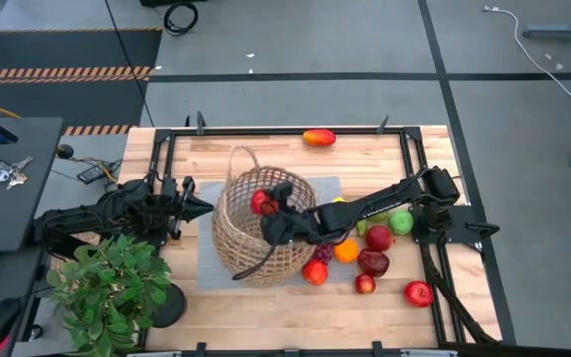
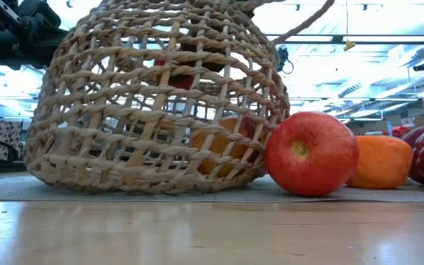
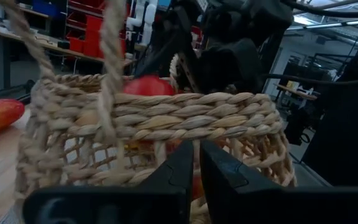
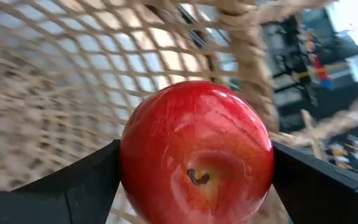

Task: Build produce basket
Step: Put the red apple into the basket

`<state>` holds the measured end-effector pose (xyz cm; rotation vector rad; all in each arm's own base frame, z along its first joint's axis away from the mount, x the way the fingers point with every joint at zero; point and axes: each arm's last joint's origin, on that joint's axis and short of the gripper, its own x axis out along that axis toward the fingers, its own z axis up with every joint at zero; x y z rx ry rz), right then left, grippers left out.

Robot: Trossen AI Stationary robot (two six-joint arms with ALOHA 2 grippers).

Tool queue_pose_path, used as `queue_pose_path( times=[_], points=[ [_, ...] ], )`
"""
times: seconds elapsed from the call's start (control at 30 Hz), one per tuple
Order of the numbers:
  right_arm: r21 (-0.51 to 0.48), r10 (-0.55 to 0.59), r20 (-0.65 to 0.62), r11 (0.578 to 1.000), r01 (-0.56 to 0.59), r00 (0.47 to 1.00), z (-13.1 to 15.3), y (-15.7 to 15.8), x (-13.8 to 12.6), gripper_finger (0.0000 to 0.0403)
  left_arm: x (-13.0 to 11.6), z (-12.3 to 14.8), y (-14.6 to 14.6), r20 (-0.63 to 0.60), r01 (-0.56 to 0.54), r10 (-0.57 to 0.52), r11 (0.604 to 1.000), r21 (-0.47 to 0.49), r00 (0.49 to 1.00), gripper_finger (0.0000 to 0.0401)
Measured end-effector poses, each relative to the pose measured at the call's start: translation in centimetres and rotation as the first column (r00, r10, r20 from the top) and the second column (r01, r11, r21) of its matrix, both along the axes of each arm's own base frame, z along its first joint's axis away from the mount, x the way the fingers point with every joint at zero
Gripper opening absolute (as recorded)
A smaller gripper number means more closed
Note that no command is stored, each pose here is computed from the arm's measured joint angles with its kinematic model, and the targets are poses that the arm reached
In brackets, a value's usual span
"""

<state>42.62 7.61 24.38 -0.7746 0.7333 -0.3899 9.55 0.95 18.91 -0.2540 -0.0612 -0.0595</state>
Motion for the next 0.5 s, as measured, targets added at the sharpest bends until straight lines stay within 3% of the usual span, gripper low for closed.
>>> queue_pose_path(
  times=[0.17,0.5],
  points=[
    [0.099,0.076,0.010,0.992,-0.077,0.997,-0.5,0.1,0.1,0.0382,0.0,0.0,0.0,0.000,0.000,0.000,1.000,0.000,1.000,0.0030],
    [0.268,0.033,0.052,0.962,-0.046,0.998,-0.8,-1.3,0.3,0.0397,0.0,0.0,0.0,0.000,0.000,0.000,1.000,0.000,1.000,0.0036]
  ],
)
